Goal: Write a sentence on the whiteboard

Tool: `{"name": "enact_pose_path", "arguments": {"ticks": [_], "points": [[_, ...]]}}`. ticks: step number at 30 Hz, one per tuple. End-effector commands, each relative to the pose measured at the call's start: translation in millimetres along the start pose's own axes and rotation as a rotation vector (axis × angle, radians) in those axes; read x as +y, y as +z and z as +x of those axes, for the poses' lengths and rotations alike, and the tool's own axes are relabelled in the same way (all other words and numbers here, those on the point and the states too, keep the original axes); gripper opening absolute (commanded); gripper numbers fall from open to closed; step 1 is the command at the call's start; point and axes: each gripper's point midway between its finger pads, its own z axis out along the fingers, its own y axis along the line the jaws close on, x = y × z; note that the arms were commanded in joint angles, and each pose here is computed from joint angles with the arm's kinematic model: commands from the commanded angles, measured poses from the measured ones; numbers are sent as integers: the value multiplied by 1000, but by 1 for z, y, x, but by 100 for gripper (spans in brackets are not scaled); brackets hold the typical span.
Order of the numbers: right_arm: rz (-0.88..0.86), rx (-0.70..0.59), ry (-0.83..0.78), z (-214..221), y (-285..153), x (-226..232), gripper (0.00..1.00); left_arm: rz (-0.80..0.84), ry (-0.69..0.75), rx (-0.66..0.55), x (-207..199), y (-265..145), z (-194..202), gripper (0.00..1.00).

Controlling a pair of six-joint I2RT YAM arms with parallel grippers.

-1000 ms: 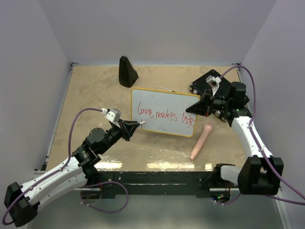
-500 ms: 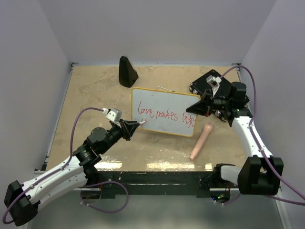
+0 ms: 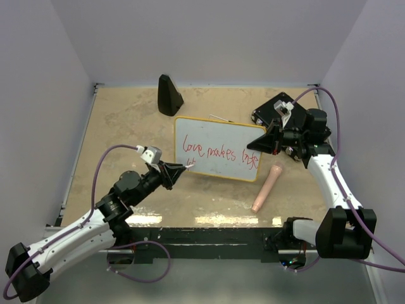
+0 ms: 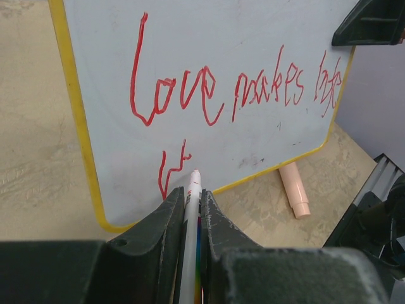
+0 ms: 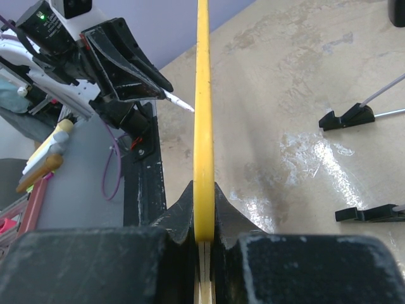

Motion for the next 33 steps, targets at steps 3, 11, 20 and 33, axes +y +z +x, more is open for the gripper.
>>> {"name": "enact_pose_path", "arguments": {"ticks": [3, 11, 20, 33], "points": [[-57, -2, -55, -9, -1, 14, 0, -41, 12, 18, 7, 4, 0, 0], [-58, -1, -53, -9, 0, 13, 0, -65, 18, 1, 11, 4, -4, 0], [-58, -1, -55, -9, 0, 12, 0, -83, 25, -22, 14, 4, -11, 0], [-60, 0, -52, -8, -1, 13, 0, -37, 26, -24, 4, 20, -13, 0]]}}
